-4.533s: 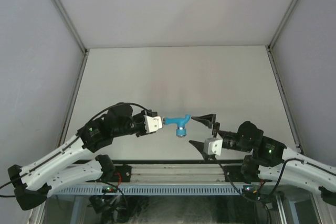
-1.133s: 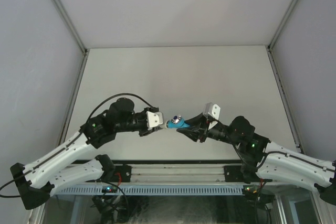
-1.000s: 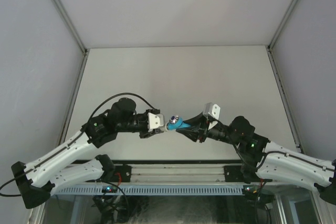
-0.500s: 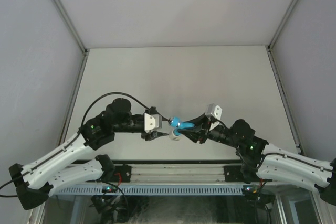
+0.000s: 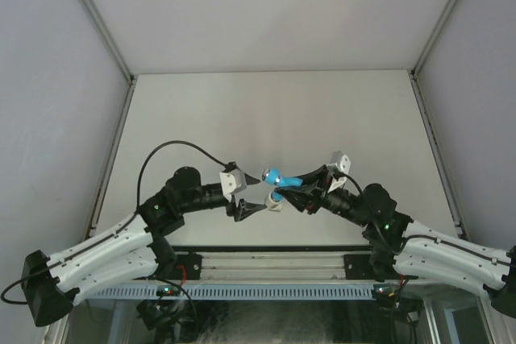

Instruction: Install the water faucets

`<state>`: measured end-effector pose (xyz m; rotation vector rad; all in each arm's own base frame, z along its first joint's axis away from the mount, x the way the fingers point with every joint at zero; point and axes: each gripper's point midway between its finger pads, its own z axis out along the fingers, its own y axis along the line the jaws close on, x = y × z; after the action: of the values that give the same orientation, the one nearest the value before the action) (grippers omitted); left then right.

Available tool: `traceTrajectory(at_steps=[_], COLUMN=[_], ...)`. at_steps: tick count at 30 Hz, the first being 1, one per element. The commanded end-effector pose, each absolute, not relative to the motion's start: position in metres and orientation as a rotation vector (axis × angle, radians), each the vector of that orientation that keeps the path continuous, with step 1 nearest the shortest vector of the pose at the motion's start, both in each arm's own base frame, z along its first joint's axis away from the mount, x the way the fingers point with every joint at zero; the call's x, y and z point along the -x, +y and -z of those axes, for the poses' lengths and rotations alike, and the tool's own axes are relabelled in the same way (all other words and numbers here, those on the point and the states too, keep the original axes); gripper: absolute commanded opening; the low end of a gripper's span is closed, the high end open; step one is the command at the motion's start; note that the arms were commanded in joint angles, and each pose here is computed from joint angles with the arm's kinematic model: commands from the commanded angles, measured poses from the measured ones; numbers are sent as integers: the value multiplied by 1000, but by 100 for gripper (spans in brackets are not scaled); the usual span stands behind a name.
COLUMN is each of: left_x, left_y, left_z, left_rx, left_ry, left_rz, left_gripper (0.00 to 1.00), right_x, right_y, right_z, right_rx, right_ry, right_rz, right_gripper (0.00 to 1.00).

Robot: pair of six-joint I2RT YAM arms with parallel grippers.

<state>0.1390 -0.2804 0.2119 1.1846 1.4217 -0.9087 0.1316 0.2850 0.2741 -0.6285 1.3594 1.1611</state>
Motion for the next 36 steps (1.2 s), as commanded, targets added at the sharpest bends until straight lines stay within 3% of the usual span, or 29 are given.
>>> traceTrajectory(at_steps=[1,10,36], left_x=[-139,-123,-117], left_y=[-284,-295,-311], left_z=[-261,-278,-284], left_rx=[-1021,-982,-977], left_ry=[1268,1179,1173], left_rz=[1020,1213,1366], left_gripper=[74,90,89], right_x=[-130,-126,-118], right_y=[279,282,280], right_z=[-322,-334,-367], right_rx=[546,549,532], right_ry=[1193,1127,971], right_rz=[-1222,-1248,-1269], right_gripper=[0,0,0])
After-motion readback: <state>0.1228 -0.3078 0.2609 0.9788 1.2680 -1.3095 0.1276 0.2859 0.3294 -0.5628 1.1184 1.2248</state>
